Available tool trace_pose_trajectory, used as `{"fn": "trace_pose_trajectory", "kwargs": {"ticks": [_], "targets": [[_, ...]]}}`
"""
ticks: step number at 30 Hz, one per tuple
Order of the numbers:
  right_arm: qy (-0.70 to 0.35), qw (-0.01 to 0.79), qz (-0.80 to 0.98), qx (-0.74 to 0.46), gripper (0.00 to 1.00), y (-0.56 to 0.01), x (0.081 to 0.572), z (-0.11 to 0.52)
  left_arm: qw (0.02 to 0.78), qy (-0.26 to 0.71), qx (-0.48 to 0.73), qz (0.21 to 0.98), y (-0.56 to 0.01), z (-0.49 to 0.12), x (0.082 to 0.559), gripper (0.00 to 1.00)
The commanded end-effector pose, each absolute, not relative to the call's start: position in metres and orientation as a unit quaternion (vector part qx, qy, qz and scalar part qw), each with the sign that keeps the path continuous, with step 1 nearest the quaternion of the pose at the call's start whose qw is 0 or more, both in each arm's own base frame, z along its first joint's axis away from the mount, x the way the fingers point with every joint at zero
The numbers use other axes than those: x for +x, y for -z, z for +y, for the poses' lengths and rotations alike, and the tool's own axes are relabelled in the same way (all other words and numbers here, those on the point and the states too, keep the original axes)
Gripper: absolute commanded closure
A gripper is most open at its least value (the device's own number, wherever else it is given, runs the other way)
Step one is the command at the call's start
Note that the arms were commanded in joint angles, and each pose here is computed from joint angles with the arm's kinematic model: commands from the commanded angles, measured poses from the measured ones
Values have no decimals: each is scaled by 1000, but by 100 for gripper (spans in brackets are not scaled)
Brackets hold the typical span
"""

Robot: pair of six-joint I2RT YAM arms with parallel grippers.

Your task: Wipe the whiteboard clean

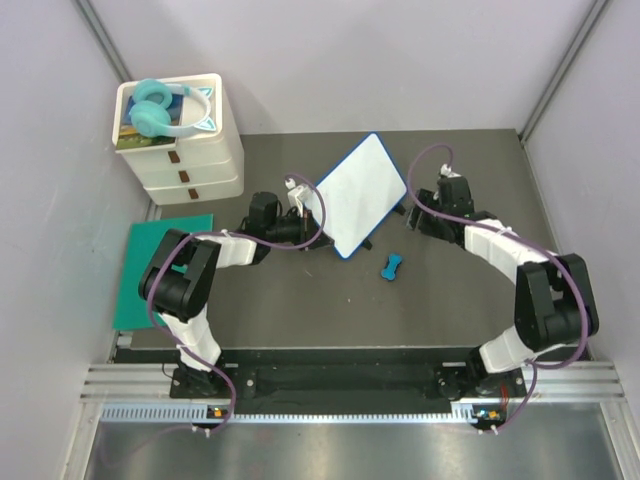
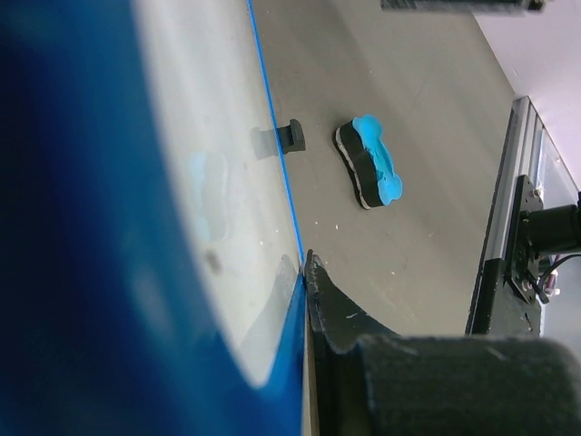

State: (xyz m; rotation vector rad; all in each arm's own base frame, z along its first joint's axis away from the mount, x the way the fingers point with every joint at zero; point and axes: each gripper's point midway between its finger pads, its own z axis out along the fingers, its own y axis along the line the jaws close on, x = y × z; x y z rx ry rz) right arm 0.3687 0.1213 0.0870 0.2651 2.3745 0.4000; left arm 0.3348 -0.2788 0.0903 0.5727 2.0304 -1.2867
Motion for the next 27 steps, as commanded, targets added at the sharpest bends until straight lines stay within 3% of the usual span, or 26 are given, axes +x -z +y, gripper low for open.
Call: {"fn": "trace_pose_trajectory", "kwargs": {"ticks": [1,6,11,16,27], "targets": [[-143,414,890,127,50,-118,419,99,348,501,244,754,-109,-288,338,87],[-104,418,891,143,100,-108,448,80,350,502,247,751,-112,-291,339,86],[-114,414,892,139,100,-93,474,87,344,501,249,754,-109,-294,340,77],[-135,386,903,129,100,-60,488,100,346,490,252,760,-109,-292,340,62],[-181,394,892,125,100,-56,499,116,341,472,250,773,-105,-288,342,54]]}}
